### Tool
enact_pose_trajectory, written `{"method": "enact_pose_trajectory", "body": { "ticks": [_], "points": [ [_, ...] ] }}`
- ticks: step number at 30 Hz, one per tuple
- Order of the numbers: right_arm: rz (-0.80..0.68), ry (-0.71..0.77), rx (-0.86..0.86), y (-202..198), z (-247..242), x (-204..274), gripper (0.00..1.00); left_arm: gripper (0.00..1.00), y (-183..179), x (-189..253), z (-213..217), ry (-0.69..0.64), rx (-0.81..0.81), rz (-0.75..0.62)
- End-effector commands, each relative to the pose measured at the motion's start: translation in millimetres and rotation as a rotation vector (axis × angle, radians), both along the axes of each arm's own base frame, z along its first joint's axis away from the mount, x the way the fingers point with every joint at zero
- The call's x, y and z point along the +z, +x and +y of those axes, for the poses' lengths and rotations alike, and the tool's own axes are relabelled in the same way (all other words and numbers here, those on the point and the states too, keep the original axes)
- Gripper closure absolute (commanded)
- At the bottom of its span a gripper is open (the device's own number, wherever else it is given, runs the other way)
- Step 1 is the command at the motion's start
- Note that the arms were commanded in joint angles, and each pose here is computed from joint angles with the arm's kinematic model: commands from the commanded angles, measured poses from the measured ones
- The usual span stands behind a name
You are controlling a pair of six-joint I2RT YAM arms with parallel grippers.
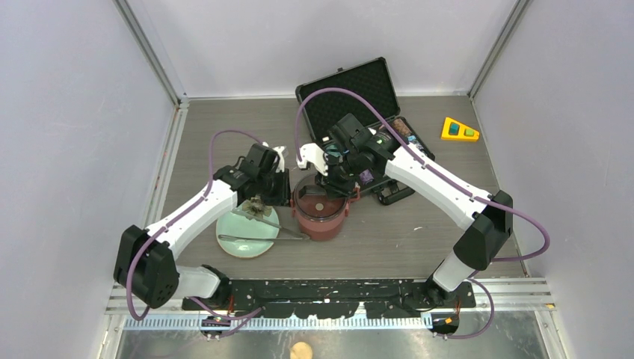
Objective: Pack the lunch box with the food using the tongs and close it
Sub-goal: Close the fastener on the packing box.
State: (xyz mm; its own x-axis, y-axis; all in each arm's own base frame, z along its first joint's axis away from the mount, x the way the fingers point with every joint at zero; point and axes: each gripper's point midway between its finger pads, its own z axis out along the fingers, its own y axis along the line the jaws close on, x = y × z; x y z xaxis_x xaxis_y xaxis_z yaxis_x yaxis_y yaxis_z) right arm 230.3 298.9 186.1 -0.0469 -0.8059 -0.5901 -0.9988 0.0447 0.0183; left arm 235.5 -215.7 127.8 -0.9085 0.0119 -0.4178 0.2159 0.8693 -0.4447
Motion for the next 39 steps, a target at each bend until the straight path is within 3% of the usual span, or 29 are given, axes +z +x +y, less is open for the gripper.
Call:
{"method": "enact_pose_trajectory", "body": {
  "ticks": [1, 5, 10, 12, 15, 20, 25, 29, 34, 39],
  "points": [
    [0.216, -0.296, 0.001, -37, -27, -95, 1.00, 0.76, -36, 66, -64, -0.304, -0.253, -0.006],
    [0.221, -0.307, 0.012, -39, -31, -96, 1.00, 0.63, -15, 79, -25, -0.243, -0.248, -0.137],
    [0.215, -0.289, 0.013, -39, -32, -89, 0.98, 0.30, 2, 121, 24, -0.240, -0.339, -0.406],
    [0.212, -0.277, 0.015, -39, -31, -84, 0.90, 0.20, -2, 134, 29, -0.198, -0.437, -0.505],
    [0.206, -0.243, 0.016, -39, -26, -72, 0.71, 0.12, -9, 148, 26, -0.203, -0.537, -0.590],
    [0.158, -0.186, 0.008, -33, -19, -49, 0.57, 0.01, -19, 159, 15, -0.267, -0.667, -0.639],
    [0.107, -0.101, -0.018, -22, -15, -20, 0.46, 0.00, -11, 168, 9, -0.286, -0.711, -0.726],
    [0.101, 0.007, -0.070, -10, -15, 11, 0.42, 0.02, -10, 174, 1, -0.324, -0.791, -0.788],
    [0.159, 0.215, -0.210, 5, -31, 58, 0.39, 0.07, 1, 169, -10, -0.295, -0.851, -0.807],
    [0.173, 0.338, -0.467, 22, -71, 65, 0.39, 0.11, 5, 155, -30, -0.210, -0.948, -0.816]
  ]
}}
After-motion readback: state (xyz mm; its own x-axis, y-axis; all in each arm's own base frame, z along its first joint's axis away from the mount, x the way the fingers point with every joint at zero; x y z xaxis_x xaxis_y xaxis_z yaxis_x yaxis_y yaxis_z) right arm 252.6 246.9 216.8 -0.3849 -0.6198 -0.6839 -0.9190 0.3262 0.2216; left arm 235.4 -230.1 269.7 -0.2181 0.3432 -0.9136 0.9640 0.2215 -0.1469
